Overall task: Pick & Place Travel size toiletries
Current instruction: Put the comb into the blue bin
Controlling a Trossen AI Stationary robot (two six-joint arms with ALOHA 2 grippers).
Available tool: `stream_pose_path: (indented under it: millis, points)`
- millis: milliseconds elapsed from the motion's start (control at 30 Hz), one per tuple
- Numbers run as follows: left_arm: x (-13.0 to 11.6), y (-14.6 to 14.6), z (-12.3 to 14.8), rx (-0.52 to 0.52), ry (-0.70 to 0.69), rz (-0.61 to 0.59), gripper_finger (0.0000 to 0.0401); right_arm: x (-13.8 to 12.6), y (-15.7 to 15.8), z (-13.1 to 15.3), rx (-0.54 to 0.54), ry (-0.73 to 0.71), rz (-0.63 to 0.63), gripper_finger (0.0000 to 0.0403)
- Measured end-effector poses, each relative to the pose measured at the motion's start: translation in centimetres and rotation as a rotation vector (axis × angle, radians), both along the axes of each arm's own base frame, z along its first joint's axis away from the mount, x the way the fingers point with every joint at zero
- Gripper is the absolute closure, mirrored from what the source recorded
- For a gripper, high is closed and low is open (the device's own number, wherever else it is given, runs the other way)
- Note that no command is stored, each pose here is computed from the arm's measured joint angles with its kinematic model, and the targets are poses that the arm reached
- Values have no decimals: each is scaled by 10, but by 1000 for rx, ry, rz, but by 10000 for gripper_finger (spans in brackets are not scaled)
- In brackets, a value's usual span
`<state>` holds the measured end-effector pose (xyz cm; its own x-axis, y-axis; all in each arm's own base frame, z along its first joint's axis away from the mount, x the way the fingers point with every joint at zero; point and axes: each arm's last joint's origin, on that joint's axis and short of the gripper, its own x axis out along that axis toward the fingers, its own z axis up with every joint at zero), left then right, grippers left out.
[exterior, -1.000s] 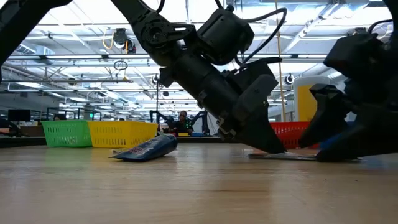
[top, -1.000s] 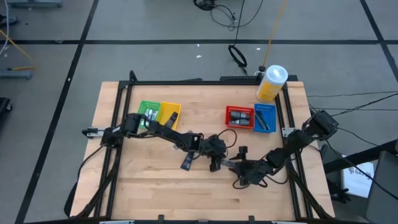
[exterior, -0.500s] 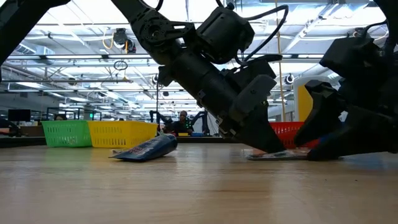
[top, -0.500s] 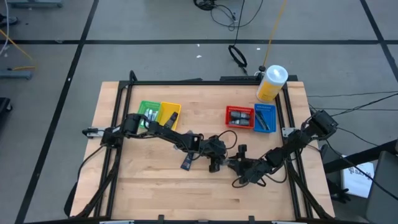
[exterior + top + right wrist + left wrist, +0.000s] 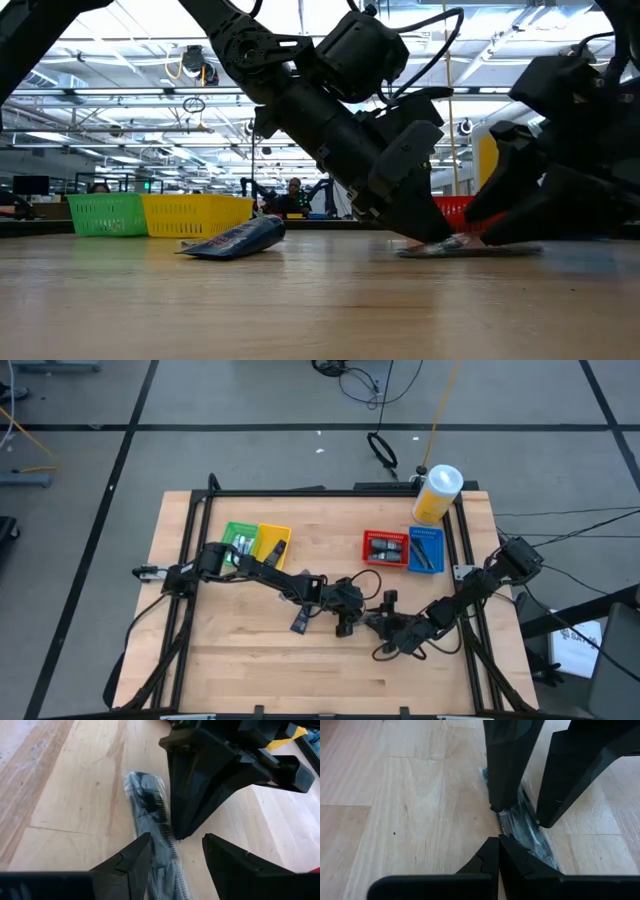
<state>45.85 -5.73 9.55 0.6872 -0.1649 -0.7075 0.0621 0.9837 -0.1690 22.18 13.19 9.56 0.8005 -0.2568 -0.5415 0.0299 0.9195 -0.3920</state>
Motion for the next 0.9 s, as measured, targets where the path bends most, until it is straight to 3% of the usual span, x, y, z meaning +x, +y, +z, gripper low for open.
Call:
stream_pose_path:
  millis: [233,500,900]
  points:
    - [0,0,0,-3,1,-8,391,2,2,4,7,-12,8,232]
    - [0,0,-1,4,1,-6,394,5,5,16,88,26,125,230]
    - [0,1,-1,4,-8,-3,390,4,-16,8,12,199,114,165]
